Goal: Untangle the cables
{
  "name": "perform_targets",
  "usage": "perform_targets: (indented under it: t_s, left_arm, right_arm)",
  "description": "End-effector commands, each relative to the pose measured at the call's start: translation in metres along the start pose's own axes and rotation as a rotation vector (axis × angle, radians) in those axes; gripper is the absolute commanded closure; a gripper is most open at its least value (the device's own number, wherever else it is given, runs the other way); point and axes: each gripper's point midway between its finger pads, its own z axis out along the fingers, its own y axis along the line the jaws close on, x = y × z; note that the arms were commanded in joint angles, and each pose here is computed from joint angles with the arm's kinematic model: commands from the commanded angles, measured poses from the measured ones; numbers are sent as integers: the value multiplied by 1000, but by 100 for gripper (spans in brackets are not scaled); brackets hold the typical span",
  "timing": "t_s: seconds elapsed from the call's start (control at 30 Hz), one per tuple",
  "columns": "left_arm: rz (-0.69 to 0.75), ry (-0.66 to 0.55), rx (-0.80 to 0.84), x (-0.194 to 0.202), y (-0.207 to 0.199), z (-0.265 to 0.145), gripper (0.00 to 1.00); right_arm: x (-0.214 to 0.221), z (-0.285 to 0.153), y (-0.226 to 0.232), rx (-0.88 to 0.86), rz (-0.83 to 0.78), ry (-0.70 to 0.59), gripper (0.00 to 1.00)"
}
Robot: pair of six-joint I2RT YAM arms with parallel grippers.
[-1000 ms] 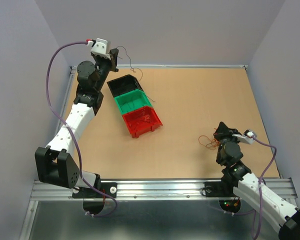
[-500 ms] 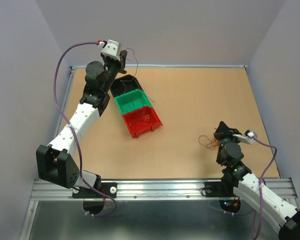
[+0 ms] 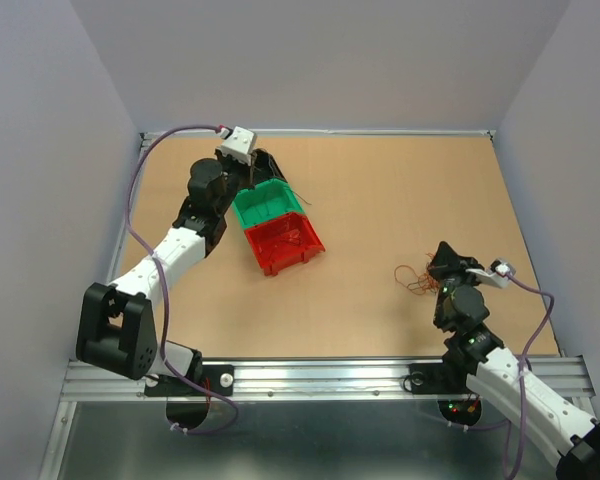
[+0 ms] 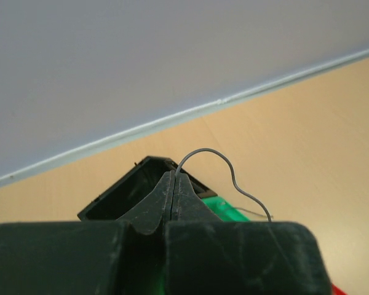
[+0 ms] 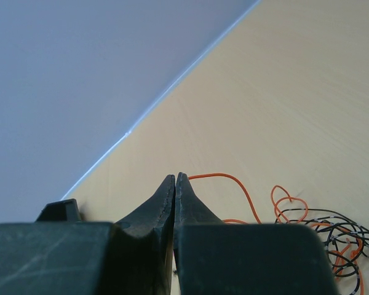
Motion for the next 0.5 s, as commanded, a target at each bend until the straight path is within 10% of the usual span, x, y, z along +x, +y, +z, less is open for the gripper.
perform_targets:
  t_s: [0.0,0.47]
  left_arm:
    - [81,-122,97,-28,-16,-18,100]
    - [344,330,-130,69,-2,-9,100]
  right_arm:
    - [12,-2,-10,0,-29,14,99]
    - [20,0,-3,-17,-50,52,99]
